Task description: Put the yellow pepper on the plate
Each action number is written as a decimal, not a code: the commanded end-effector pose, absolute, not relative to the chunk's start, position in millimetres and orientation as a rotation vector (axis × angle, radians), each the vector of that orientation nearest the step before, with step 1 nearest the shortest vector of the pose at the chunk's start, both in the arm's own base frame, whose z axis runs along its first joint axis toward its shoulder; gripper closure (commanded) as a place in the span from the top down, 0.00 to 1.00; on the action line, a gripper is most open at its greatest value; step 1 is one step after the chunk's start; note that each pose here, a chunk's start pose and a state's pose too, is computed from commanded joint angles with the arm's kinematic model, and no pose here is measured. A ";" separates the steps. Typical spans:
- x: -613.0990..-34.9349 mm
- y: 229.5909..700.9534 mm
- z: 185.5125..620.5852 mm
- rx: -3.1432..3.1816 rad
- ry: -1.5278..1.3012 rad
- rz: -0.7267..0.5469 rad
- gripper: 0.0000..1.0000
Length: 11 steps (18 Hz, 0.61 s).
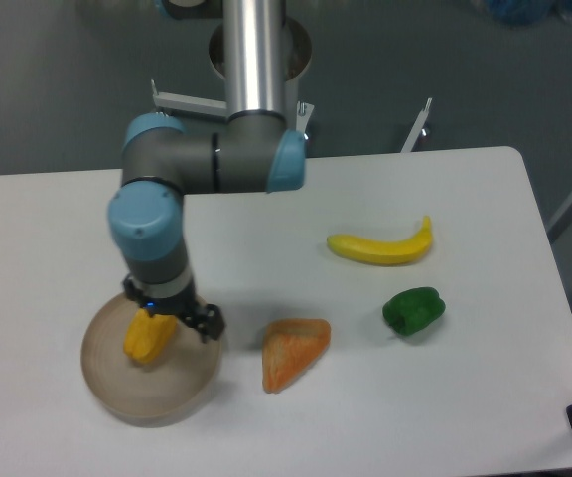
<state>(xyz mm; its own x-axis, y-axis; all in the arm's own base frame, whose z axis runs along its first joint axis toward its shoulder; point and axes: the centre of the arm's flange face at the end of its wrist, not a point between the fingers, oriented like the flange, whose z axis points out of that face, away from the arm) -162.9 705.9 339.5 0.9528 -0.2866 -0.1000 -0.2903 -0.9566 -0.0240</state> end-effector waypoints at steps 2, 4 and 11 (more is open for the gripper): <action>-189.1 700.2 341.3 -3.059 0.497 0.157 0.99; -212.5 695.1 345.9 -3.045 0.571 0.170 0.99; -265.2 682.9 370.5 -2.986 0.726 0.232 0.99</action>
